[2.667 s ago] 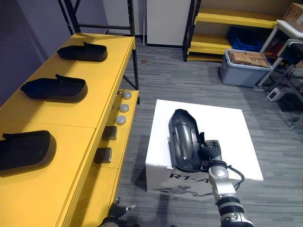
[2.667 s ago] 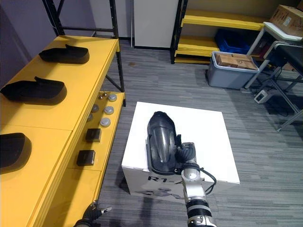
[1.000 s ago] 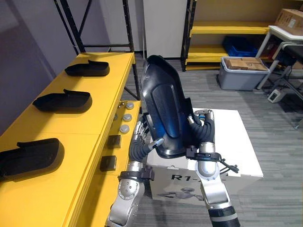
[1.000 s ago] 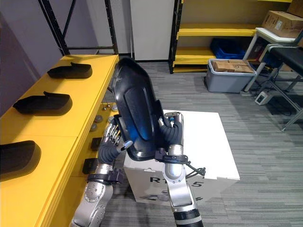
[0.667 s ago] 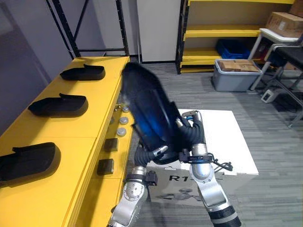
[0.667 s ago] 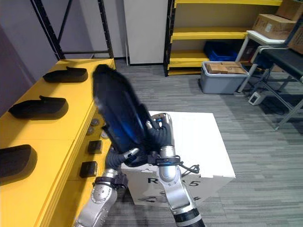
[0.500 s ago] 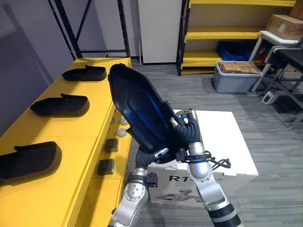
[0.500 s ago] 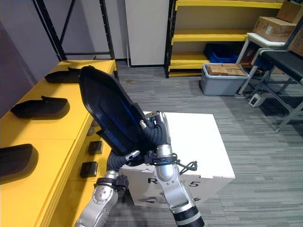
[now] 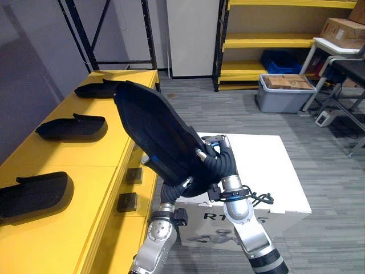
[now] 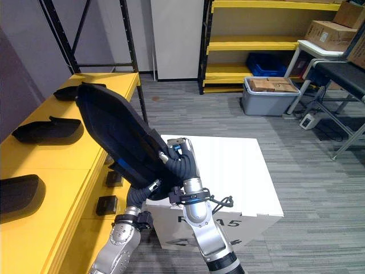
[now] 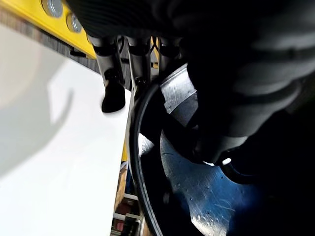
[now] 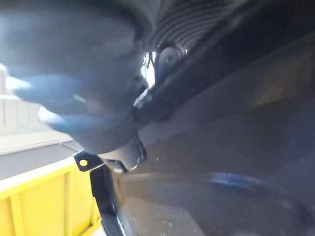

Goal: Walk over and take plastic housings, then place them on the shelf

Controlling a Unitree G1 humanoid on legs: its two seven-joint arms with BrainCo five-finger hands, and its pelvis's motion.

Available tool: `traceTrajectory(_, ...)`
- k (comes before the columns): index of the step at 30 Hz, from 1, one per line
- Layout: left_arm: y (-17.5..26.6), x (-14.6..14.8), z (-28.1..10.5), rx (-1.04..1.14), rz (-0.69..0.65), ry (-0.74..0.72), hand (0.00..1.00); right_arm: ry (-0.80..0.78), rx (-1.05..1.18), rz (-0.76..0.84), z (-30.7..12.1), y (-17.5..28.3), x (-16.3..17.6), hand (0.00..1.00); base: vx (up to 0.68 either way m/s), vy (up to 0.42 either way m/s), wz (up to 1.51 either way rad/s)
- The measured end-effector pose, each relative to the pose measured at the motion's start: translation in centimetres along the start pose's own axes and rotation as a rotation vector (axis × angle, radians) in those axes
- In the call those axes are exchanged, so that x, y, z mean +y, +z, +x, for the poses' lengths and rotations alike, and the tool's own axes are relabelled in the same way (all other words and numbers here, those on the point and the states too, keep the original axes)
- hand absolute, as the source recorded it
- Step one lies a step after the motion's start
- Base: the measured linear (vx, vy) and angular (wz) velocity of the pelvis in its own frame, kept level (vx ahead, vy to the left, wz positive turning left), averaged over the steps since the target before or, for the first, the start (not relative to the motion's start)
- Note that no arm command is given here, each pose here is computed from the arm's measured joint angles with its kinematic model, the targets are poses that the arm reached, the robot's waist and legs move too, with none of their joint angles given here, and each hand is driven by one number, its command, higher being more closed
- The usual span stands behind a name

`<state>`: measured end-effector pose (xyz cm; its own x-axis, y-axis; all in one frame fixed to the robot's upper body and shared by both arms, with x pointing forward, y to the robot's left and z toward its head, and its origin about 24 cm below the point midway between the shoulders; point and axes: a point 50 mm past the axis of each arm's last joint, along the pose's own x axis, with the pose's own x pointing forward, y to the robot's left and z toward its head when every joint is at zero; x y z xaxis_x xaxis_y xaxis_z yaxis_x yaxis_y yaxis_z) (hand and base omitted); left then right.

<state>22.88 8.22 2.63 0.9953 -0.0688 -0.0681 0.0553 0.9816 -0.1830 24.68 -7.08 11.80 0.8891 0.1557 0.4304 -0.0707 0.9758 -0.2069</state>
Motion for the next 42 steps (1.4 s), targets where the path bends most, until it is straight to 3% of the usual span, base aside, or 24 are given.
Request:
traceTrajectory(13, -0.3, 0.2, -0.1, 0.013, 0.004, 0.006, 1.00, -0.091, 0.130, 0.154, -2.0, -2.4, -3.6, 0.00, 0.00, 0.000, 0.00)
traceTrajectory(17, 0.3, 1.2, -0.6, -0.013, -0.027, 0.038, 1.00, -0.393, 0.035, 0.209, -2.2, -1.3, -10.8, 0.00, 0.00, 0.000, 0.00)
traceTrajectory(18, 0.4, 2.1, -0.8, -0.020, -0.026, 0.069, 1.00, -0.530, -0.026, 0.220, -3.0, -0.7, -14.0, 0.00, 0.00, 0.000, 0.00)
traceTrajectory(20, 0.4, 3.6, -1.0, -0.020, -0.025, 0.130, 1.00, -0.653, -0.115, 0.234, -4.0, 0.4, -16.8, 0.00, 0.02, 0.007, 0.00)
traceTrajectory(27, -0.2, 4.5, -2.0, 0.000, -0.031, 0.165, 1.00, -0.876, -0.161, 0.194, -7.1, 0.5, -21.5, 0.00, -0.01, 0.007, -0.04)
traceTrajectory(30, -0.5, 5.2, -2.6, 0.013, -0.028, 0.181, 1.00, -0.938, 0.054, 0.149, -9.6, -3.2, -22.5, 0.00, -0.02, 0.016, -0.12)
traceTrajectory(34, -0.6, 6.0, -3.8, 0.020, -0.025, 0.210, 1.00, -0.992, 0.571, 0.106, -17.0, -10.1, -21.3, 0.00, 0.02, 0.013, -0.06)
traceTrajectory(38, -0.6, 6.3, -4.5, 0.017, -0.022, 0.201, 1.00, -0.771, 0.952, 0.011, -21.7, -13.8, -17.5, 0.00, 0.02, 0.013, -0.08)
traceTrajectory(42, -0.5, 6.7, -4.6, 0.020, 0.022, 0.165, 1.00, -0.532, 1.202, 0.110, -24.8, -16.5, -12.3, 0.00, 0.00, 0.004, 0.01)
